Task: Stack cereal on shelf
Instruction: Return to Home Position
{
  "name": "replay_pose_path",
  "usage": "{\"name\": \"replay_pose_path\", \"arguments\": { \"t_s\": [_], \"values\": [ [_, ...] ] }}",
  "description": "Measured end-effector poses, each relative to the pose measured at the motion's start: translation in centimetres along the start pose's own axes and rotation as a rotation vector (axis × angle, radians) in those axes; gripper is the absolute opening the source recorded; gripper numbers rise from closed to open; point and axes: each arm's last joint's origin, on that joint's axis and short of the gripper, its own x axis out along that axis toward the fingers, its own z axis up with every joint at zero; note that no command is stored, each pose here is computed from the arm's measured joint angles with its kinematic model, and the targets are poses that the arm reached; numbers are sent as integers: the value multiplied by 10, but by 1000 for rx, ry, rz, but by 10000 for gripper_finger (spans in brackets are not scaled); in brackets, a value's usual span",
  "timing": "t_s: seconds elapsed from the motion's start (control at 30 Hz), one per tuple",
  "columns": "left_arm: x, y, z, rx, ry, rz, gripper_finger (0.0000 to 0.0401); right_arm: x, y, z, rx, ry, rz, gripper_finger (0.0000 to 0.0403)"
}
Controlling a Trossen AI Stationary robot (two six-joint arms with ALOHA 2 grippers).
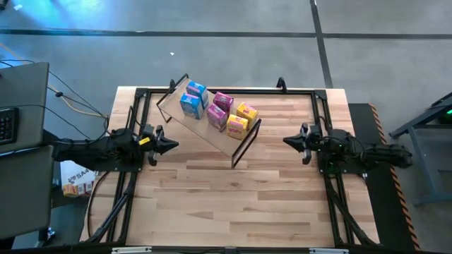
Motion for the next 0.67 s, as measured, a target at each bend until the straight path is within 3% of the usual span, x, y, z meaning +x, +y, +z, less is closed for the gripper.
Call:
{"name": "replay_pose_path", "arguments": {
  "t_s": [0.67],
  "values": [
    [1, 1, 0, 0, 3, 16, 1, -2, 2, 1, 8, -19, 22, 0]
  ]
}}
